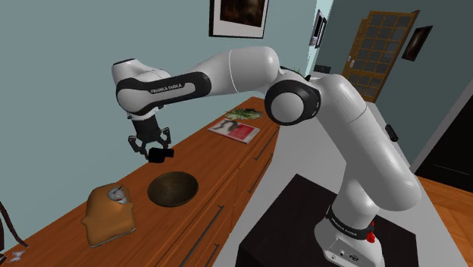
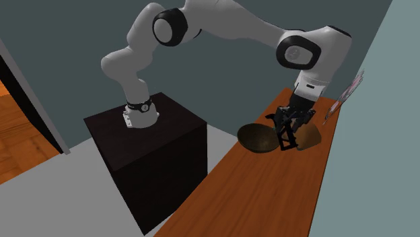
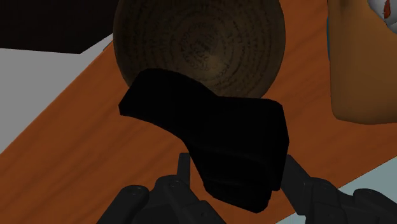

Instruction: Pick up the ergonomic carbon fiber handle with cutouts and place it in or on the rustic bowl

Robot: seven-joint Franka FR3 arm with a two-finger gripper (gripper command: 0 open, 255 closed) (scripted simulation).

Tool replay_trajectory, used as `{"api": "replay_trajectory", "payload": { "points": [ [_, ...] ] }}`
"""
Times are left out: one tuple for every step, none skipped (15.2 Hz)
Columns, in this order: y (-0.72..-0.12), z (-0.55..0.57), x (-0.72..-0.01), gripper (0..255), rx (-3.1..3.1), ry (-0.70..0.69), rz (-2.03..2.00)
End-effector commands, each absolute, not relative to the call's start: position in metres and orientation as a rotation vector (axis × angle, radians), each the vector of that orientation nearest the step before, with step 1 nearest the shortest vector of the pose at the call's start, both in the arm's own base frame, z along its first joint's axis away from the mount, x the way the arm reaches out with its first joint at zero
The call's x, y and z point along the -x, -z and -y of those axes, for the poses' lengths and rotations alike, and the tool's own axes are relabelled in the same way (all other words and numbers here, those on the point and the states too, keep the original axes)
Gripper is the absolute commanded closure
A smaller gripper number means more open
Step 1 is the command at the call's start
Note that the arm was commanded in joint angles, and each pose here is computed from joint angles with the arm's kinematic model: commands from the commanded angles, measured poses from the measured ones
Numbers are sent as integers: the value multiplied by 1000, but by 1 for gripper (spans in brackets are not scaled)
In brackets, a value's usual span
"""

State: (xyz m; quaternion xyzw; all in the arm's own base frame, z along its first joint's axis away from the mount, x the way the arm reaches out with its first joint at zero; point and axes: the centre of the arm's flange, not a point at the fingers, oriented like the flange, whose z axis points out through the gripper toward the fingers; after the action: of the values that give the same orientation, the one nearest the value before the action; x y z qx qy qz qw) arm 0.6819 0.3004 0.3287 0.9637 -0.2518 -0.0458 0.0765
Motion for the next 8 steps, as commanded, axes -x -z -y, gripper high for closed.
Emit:
{"api": "replay_trajectory", "payload": {
  "points": [
    [-339, -300, -681, 255, -2888, 138, 755],
    [-344, -300, -681, 255, -2888, 138, 755],
    [-350, -300, -681, 255, -2888, 138, 755],
    [-355, -300, -681, 255, -2888, 138, 755],
    [-360, -300, -681, 255, -2888, 138, 755],
    [-365, -300, -681, 255, -2888, 138, 755],
    [-371, -300, -681, 255, -2888, 138, 755],
    [-376, -300, -681, 255, -2888, 138, 755]
  ]
}}
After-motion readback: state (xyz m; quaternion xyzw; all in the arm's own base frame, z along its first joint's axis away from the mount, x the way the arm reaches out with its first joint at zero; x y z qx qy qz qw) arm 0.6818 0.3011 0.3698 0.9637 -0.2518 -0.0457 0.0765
